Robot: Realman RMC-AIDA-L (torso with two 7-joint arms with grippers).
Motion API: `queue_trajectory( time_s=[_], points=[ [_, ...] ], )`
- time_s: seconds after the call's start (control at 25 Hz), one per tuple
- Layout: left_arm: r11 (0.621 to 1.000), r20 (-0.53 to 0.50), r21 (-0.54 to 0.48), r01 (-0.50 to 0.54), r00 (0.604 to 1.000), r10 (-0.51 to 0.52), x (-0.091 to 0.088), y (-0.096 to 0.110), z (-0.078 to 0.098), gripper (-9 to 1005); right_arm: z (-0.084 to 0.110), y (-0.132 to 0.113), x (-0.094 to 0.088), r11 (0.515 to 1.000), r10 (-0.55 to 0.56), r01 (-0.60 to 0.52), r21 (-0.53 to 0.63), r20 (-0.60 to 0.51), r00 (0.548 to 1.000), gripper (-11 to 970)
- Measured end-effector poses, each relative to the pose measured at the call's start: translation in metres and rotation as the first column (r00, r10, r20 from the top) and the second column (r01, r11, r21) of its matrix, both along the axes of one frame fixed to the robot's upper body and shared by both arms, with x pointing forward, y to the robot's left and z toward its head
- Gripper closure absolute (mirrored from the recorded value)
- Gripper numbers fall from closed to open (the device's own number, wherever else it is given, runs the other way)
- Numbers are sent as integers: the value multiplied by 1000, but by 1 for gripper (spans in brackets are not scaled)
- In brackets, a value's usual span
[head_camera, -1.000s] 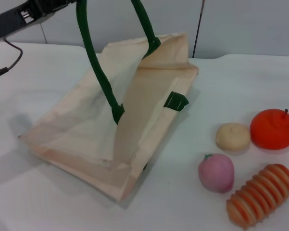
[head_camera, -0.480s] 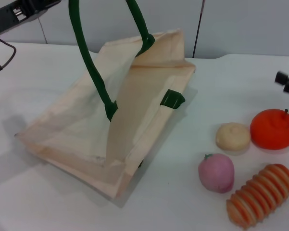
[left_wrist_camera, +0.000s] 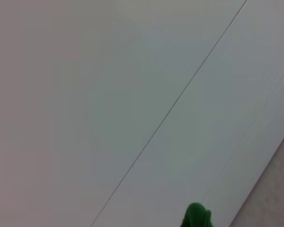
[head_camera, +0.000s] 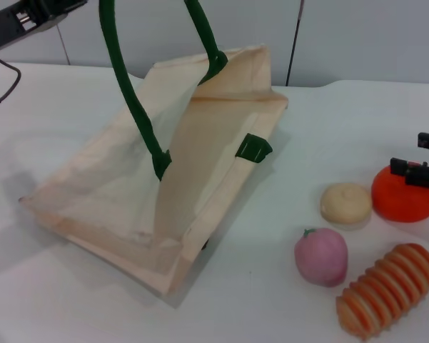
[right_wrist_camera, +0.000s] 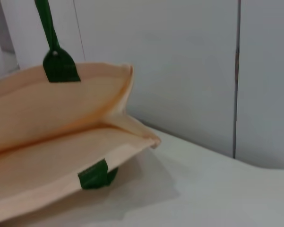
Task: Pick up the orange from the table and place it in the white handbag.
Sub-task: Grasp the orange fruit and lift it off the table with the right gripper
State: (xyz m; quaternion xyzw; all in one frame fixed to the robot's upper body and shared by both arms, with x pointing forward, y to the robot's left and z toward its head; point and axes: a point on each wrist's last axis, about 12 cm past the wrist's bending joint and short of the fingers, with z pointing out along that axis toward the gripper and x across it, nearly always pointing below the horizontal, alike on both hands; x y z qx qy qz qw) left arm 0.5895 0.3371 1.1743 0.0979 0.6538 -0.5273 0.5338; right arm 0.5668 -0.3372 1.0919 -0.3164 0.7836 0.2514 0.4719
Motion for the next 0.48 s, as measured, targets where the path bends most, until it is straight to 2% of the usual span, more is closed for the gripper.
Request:
queue_trajectory(
  time_s=[0.24,0.48],
  points=[
    [1000,-1,0,0,1000,0,0,0,0,903,-3,-5,2,999,-35,34,-33,-20,999,75],
    [1000,0,-1,1,1000,-1,1,-1,0,903,-8,-8,4,995,-42,33,-96,-91,995,76]
  ],
)
